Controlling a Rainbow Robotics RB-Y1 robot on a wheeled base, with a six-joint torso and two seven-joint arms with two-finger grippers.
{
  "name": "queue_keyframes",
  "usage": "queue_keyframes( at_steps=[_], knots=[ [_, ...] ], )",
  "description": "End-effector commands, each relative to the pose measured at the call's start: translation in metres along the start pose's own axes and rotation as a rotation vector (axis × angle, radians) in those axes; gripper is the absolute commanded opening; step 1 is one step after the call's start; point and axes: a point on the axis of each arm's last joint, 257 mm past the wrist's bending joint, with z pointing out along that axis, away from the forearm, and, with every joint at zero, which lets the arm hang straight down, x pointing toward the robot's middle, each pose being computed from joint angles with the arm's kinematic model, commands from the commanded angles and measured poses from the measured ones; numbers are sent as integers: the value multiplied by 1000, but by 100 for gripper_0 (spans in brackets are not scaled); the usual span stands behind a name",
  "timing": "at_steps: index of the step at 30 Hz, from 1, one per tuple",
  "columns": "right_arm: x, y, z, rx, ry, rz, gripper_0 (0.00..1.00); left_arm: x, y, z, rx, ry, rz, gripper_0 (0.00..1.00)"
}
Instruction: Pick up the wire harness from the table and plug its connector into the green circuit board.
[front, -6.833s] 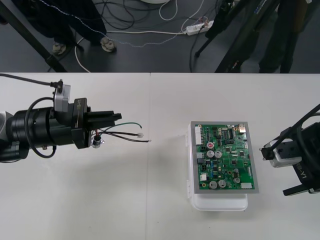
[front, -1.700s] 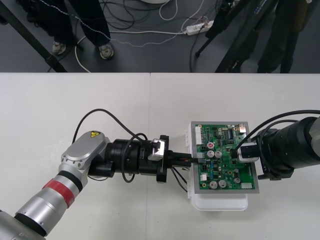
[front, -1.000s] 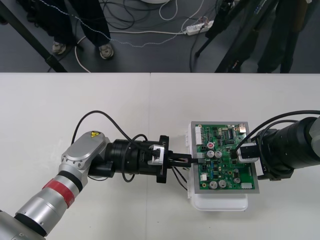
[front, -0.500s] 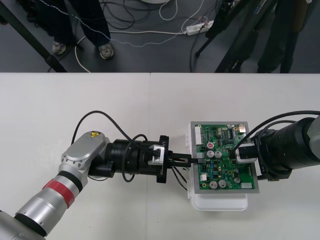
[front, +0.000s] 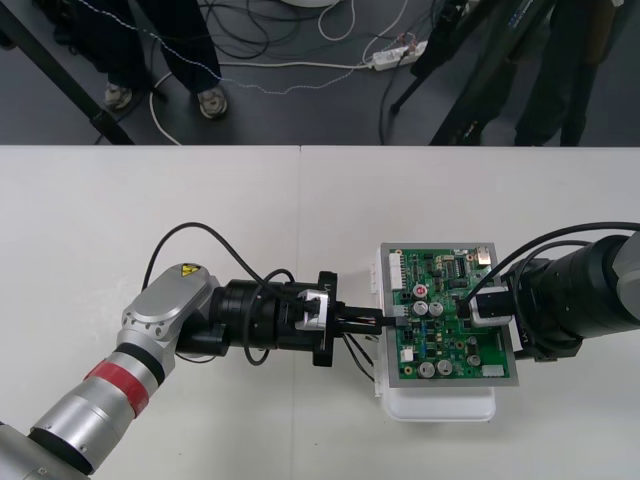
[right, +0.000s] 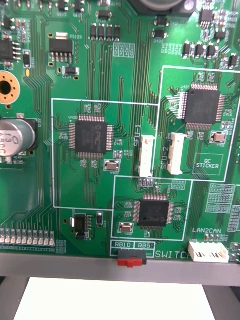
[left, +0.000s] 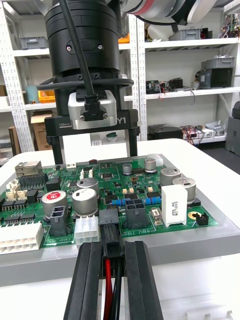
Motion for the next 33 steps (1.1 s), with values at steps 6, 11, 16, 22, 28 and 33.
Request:
queue_keyframes(
  at_steps=[6, 11, 16, 22, 28, 33],
  knots=[
    [-21, 7, 1, -8, -37, 11, 100, -13, 15, 13, -61, -44, -6, 0],
    [-20, 6, 0, -6, -34, 13, 100, -13, 14, 13, -61, -44, -9, 0],
    [-19, 7, 0, -7, -32, 15, 100, -12, 11, 14, -54, -41, -12, 0],
    [-19, 8, 0, -12, -30, 17, 100, -11, 5, 18, -37, -43, -22, 0],
    [-19, 7, 0, -10, -29, 18, 100, -11, 2, 19, -31, -43, -26, 0],
    [-18, 8, 0, -10, -27, 20, 100, -11, 0, 20, -28, -45, -33, 0]
  ],
)
